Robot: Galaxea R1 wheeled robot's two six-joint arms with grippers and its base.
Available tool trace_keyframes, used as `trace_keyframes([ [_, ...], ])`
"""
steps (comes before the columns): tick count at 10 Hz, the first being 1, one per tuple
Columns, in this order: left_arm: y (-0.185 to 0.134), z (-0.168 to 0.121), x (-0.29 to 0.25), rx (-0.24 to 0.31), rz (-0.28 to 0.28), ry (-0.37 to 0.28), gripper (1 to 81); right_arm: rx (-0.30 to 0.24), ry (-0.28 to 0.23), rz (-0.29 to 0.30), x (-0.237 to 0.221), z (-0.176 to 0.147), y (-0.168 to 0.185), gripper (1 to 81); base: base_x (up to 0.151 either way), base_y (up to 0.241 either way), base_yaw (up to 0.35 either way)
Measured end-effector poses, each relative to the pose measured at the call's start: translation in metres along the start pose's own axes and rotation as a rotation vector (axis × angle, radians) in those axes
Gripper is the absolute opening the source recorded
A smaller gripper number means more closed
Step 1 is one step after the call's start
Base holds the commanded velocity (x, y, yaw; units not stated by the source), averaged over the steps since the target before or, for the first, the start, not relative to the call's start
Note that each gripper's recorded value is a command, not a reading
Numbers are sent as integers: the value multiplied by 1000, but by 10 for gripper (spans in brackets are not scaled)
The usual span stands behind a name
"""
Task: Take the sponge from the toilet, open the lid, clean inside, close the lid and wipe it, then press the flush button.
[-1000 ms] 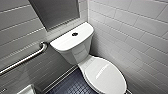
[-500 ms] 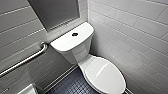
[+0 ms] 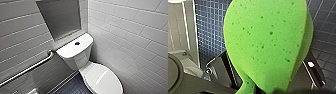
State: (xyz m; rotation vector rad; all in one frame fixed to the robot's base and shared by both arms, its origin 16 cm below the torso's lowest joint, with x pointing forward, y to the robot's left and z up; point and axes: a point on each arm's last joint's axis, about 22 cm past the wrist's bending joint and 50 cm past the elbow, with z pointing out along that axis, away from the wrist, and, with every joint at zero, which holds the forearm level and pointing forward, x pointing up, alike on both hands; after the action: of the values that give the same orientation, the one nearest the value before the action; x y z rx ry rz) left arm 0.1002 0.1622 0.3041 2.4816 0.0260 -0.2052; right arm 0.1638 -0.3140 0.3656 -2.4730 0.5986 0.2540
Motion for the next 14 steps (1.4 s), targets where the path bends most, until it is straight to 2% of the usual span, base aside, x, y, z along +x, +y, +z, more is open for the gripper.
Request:
trace_keyframes([
  [6, 27, -40, 3, 12, 59, 77, 811, -18, 49, -69, -53, 9, 1, 10, 0, 0, 0],
  [9, 31, -48, -21, 37, 41, 50, 811, -30, 13, -66, -98, 16, -1, 10, 0, 0, 0],
  [12, 44, -49, -50, 50, 15, 17, 811, -99, -8, -89, -129, 4, 26, 10, 0, 0, 0],
  [14, 45, -52, -53, 68, 19, 23, 811, -90, -5, -107, -147, 17, 14, 10, 0, 0, 0],
])
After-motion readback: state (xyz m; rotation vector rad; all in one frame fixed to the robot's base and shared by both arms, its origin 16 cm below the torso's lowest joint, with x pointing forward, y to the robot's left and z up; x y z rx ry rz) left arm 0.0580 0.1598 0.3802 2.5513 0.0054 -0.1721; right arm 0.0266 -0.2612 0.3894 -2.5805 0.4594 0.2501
